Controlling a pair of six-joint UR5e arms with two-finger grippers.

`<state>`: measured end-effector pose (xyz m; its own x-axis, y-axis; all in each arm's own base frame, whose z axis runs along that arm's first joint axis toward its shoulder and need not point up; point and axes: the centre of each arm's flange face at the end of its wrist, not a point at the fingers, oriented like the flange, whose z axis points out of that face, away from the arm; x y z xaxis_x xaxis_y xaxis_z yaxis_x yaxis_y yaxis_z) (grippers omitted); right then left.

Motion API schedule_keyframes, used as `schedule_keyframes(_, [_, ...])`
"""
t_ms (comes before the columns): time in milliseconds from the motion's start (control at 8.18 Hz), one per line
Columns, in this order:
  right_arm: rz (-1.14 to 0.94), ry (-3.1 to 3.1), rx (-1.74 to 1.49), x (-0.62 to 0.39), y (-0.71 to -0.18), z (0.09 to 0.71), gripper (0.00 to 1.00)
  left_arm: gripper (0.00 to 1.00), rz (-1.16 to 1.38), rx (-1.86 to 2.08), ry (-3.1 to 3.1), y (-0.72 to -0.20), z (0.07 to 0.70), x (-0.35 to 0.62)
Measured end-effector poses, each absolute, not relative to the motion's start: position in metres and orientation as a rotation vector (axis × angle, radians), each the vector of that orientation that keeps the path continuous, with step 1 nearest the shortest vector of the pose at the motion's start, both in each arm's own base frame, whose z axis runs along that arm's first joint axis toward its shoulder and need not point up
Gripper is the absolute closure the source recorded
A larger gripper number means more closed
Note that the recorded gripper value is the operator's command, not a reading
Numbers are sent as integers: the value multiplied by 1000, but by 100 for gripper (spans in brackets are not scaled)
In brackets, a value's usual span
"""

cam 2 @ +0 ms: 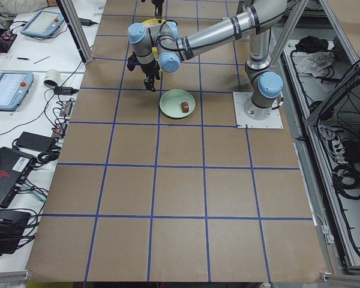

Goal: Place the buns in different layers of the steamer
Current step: 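Restack the top tier with right gripper while left gripper returns to bowl, then grasp the brown bun in the green bowl with the left gripper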

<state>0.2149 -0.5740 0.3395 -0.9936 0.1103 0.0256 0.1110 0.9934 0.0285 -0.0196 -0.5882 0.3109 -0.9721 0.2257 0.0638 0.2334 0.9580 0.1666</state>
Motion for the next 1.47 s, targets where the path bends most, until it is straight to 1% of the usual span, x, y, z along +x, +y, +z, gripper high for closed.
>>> schedule_keyframes(245, [-76,-3111,-179,238,-571,321,100,9,-443,-241,-3003,-554,260,27])
schedule_keyframes(489, [-89,-3110,-175,244,-573,311,100,9,-595,-166,-2935,-521,221,40])
schedule_keyframes(612, [-93,-3110,-177,244,-573,308,100,10,-654,-145,-2899,-511,213,39])
schedule_keyframes(978, [-97,-3112,-201,244,-575,303,100,12,-728,-74,-2849,-503,198,35])
schedule_keyframes(1223, [-101,-3111,-211,244,-575,300,100,17,-748,-41,-2843,-503,192,33])
schedule_keyframes(1468, [-109,-3111,-212,244,-577,295,100,17,-776,-18,-2837,-503,182,32])
